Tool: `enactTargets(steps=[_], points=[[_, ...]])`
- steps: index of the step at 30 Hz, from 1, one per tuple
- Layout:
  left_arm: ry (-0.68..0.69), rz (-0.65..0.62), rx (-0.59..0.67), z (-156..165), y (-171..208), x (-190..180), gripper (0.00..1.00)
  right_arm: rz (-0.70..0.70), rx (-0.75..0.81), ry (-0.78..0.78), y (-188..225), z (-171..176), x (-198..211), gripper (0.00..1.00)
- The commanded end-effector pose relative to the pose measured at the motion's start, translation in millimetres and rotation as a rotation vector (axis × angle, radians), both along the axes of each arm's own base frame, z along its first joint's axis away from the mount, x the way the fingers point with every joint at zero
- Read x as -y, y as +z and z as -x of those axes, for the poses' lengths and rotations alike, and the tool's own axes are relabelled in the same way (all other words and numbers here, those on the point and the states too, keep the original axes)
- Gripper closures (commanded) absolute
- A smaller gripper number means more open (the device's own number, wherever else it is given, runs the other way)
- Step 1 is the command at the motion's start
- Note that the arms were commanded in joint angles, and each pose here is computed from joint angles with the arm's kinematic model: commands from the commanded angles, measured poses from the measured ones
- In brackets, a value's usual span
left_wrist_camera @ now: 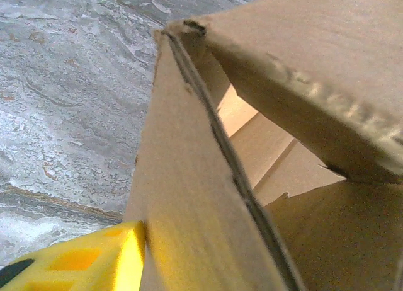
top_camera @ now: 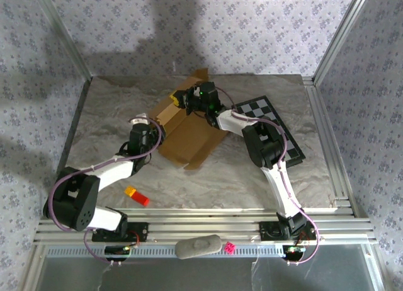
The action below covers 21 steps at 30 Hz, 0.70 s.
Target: Fold the paper box
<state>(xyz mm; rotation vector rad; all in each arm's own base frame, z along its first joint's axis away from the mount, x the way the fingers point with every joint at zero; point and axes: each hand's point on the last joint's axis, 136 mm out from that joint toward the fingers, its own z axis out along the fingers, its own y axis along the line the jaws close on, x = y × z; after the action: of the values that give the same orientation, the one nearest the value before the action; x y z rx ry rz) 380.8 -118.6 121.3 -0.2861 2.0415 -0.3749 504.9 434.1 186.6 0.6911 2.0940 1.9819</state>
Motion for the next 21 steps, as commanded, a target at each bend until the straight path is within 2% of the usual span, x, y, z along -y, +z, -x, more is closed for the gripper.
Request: enactTargets(steps=[1, 5, 8, 17, 21], points=[[-0.031, 0.082, 0.065, -3, 15, 10, 0.42, 0.004, -0.061, -0.011, -4, 4, -7, 1.00], [-0.064, 0.112, 0.057, 9, 12, 11, 0.36, 0.001, -0.056, -0.025, -1, 2, -9, 1.00], [-0.095, 0.148, 0.060, 15, 14, 8, 0.36, -0.004, -0.051, -0.024, 3, 1, -11, 1.00], [-0.166, 0.184, 0.044, 7, 15, 19, 0.46, -0.004, -0.060, -0.033, -1, 1, -13, 1.00], [-0.172, 0.179, 0.037, -3, 14, 22, 0.54, -0.003, -0.060, -0.030, 0, 2, -13, 1.00]])
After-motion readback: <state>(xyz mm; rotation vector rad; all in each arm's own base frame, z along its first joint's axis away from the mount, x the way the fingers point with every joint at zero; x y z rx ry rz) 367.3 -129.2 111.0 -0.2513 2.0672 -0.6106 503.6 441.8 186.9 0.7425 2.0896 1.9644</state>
